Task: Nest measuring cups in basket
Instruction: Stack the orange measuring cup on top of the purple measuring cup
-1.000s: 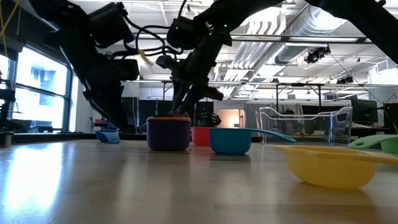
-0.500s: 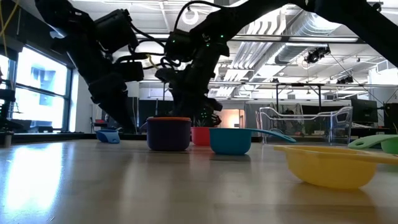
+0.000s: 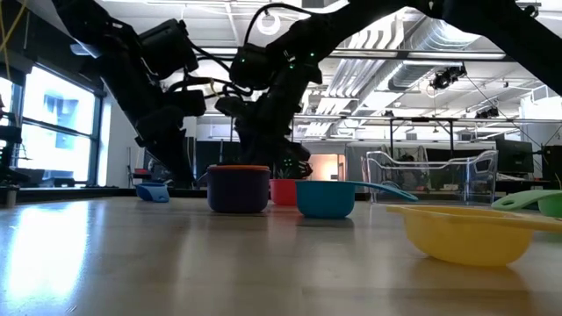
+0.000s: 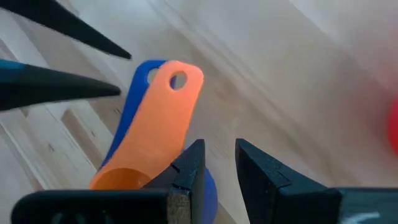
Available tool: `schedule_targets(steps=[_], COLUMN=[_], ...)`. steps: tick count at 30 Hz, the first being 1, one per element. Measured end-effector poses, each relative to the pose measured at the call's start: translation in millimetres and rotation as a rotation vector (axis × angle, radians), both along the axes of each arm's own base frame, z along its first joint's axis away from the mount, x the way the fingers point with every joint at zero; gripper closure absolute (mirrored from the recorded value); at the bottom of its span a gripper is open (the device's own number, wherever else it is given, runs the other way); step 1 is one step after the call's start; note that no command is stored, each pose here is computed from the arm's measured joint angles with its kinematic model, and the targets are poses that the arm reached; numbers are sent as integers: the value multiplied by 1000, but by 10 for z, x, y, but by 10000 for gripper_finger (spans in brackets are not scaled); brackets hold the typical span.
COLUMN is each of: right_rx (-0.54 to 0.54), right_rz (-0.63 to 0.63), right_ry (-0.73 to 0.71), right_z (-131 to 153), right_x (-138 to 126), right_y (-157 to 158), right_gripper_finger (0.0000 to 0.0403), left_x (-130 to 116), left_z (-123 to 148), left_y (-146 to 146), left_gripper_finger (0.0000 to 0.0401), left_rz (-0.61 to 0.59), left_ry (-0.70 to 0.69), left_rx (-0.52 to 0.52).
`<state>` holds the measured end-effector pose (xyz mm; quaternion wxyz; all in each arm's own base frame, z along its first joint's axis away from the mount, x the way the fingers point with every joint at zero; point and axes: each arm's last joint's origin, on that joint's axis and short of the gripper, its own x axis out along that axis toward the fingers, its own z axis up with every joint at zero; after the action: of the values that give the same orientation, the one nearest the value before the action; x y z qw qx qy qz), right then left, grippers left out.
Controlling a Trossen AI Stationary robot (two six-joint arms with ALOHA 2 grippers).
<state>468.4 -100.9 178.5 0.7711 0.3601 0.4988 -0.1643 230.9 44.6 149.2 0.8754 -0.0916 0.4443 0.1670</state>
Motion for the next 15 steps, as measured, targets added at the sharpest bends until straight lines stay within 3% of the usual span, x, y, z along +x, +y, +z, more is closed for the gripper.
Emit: schedule_targets(steps=[15], right_rx=[14], right_rz=[65], right_ry=[-56], right_z=[25], right_x=[58], right_y=[101], right_gripper_finger=[323], left_x=[32], left_z=[23], left_y=[2], left_gripper_finger=[300], left_rz=[-12], left_ry=[-42], left_rx=[-3])
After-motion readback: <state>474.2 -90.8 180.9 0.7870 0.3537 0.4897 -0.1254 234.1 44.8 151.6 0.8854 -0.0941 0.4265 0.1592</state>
